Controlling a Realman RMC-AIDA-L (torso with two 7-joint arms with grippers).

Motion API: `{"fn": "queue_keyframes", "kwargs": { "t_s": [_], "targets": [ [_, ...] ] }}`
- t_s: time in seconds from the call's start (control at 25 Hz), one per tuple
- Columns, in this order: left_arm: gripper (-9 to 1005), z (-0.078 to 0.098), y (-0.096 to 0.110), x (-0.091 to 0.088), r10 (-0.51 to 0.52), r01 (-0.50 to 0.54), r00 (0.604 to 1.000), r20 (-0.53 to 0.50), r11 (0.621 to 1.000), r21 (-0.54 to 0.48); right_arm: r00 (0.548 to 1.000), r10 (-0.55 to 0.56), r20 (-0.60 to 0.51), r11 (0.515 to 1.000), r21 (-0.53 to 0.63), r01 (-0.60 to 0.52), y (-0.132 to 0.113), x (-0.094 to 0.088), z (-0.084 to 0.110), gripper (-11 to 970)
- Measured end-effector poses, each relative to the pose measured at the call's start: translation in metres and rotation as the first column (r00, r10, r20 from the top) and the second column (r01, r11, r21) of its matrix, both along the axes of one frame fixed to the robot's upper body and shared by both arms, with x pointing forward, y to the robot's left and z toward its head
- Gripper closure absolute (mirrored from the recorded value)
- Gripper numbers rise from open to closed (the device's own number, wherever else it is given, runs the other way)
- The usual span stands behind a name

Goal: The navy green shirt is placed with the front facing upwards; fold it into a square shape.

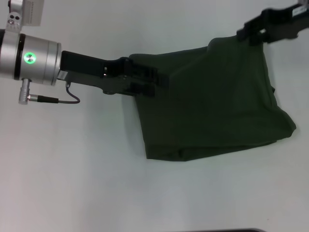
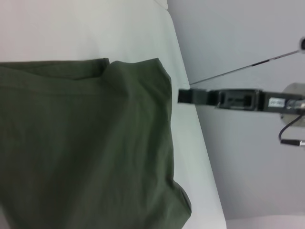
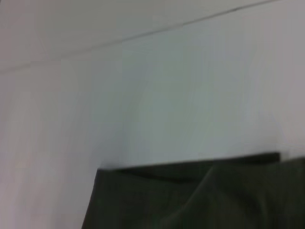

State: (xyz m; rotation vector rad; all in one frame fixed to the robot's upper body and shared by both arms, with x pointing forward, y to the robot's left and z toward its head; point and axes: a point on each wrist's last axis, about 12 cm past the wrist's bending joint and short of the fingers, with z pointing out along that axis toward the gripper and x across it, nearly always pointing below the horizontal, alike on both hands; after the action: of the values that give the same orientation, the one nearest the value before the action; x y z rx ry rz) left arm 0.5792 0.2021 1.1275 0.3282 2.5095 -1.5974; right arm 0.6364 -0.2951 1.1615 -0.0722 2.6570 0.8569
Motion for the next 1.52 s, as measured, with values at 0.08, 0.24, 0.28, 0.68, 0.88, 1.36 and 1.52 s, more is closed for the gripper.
{"fn": "queue_keyframes", "kwargs": {
  "t_s": [0.08, 0.24, 0.28, 0.68, 0.88, 1.36, 1.52],
  "targets": [
    [414, 0.001, 0.000, 0.001, 0.002, -0.002, 1.000, 0.001, 1.000, 0.001, 1.000, 0.012, -0.021, 1.000, -0.018, -0.012, 0.006, -0.002, -0.010, 476],
    [414, 0.002, 0.000, 0.002, 0.003, -0.003, 1.000, 0.004, 1.000, 0.002, 0.999, 0.019, -0.032, 0.997, -0.081, -0.021, 0.015, -0.001, -0.022, 477],
    [414, 0.002, 0.000, 0.002, 0.003, -0.003, 1.000, 0.004, 1.000, 0.002, 0.999, 0.022, -0.032, 0.995, -0.096, -0.025, 0.018, 0.000, -0.024, 477],
    [415, 0.000, 0.002, 0.000, 0.008, -0.008, 1.000, -0.002, 1.000, 0.001, 0.999, 0.023, 0.025, 0.996, -0.088, -0.021, 0.023, 0.009, -0.005, 474],
    [415, 0.000, 0.004, 0.001, 0.005, -0.005, 1.000, 0.003, 1.000, 0.014, 0.996, 0.030, 0.079, 0.999, 0.040, -0.033, 0.021, 0.012, 0.021, 473],
    [382, -0.022, -0.001, 0.013, 0.001, -0.014, 0.999, 0.044, 0.953, 0.304, 0.991, 0.029, 0.128, 0.981, 0.187, -0.053, -0.001, -0.002, 0.028, 473],
    [292, -0.024, -0.001, 0.016, 0.029, -0.037, 0.999, 0.028, 0.943, 0.331, 0.992, 0.028, 0.119, 0.980, 0.191, -0.050, -0.003, -0.004, 0.025, 473]
  ]
}}
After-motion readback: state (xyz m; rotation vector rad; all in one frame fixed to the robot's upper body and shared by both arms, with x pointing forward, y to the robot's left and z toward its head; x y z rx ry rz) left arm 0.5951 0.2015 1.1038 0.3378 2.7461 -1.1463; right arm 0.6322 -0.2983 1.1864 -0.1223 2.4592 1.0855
